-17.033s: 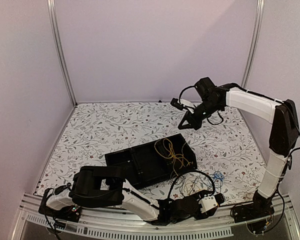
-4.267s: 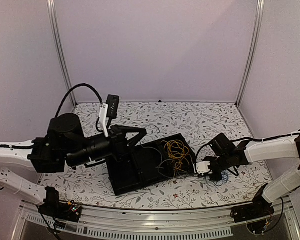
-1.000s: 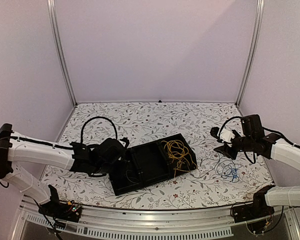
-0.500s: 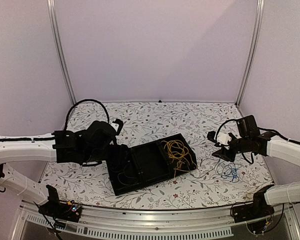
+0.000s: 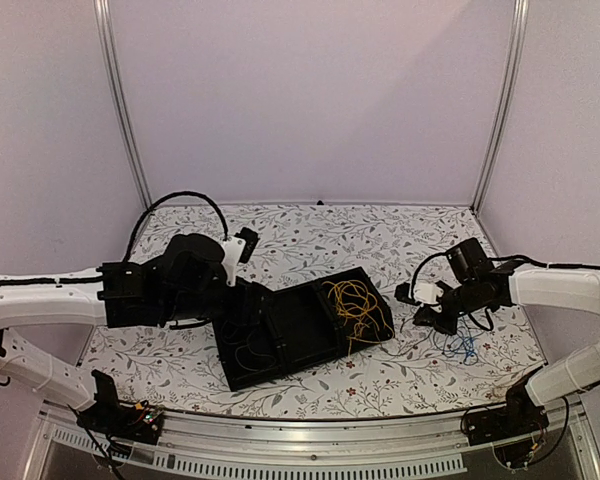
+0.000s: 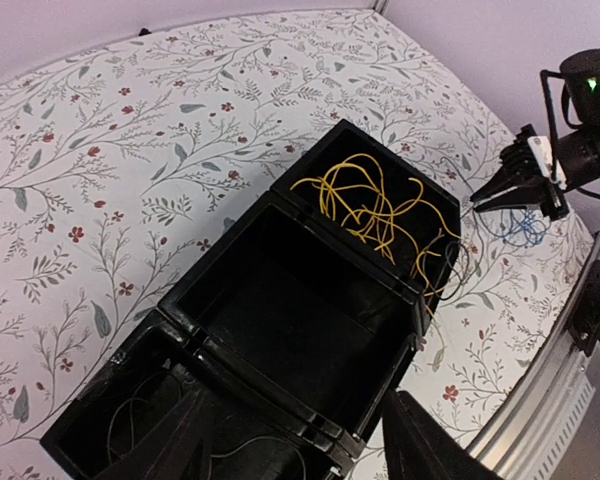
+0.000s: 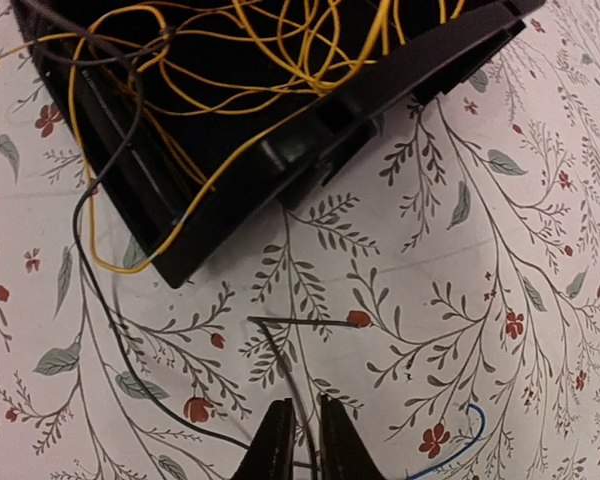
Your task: Untangle the cables
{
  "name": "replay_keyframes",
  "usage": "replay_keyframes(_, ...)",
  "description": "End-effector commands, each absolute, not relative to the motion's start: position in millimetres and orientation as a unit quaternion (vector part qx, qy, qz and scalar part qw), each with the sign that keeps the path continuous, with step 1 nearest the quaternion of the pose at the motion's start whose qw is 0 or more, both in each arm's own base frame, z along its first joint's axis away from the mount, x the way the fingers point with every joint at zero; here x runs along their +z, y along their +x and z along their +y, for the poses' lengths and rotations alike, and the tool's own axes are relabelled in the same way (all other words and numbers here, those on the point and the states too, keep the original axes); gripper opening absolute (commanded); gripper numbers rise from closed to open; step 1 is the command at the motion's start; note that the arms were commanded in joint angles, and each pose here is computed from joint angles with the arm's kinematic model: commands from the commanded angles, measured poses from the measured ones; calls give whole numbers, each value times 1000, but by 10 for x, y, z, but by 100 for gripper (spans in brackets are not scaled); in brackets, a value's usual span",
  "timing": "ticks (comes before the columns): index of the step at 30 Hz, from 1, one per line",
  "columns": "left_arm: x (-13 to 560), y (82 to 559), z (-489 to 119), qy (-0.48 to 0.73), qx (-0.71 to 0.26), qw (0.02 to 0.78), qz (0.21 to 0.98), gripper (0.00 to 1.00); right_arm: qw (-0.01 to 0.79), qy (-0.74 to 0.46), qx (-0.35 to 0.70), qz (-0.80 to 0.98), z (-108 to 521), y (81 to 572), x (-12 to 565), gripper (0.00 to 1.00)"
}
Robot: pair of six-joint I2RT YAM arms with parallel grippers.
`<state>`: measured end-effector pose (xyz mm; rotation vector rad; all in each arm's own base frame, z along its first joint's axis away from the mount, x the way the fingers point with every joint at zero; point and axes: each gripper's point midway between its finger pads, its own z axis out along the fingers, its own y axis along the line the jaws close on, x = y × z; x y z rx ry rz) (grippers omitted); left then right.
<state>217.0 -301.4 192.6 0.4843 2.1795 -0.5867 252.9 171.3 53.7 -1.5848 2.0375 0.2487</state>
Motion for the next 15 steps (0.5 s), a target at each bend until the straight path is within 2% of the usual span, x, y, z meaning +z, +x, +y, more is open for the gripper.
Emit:
replay_keyframes(1, 2022, 2111, -3452, 257, -272, 414, 830, 59, 307, -587, 78, 745, 1793, 2672, 761, 3)
replay_keyframes(2, 2018, 2100, -3540, 270, -275, 414, 825, 59, 314, -587, 77, 743, 1792, 2665, 820, 0)
replay_keyframes(12, 1754, 1934, -4449, 375, -303, 381, 789, 60, 411, -597, 135, 676, 1948, 2338, 1984, 0)
replay_keyframes(15, 1849, 1866, -4666, 389, -321, 393, 768, 60, 428, -602, 164, 654, 2005, 2200, 2298, 0)
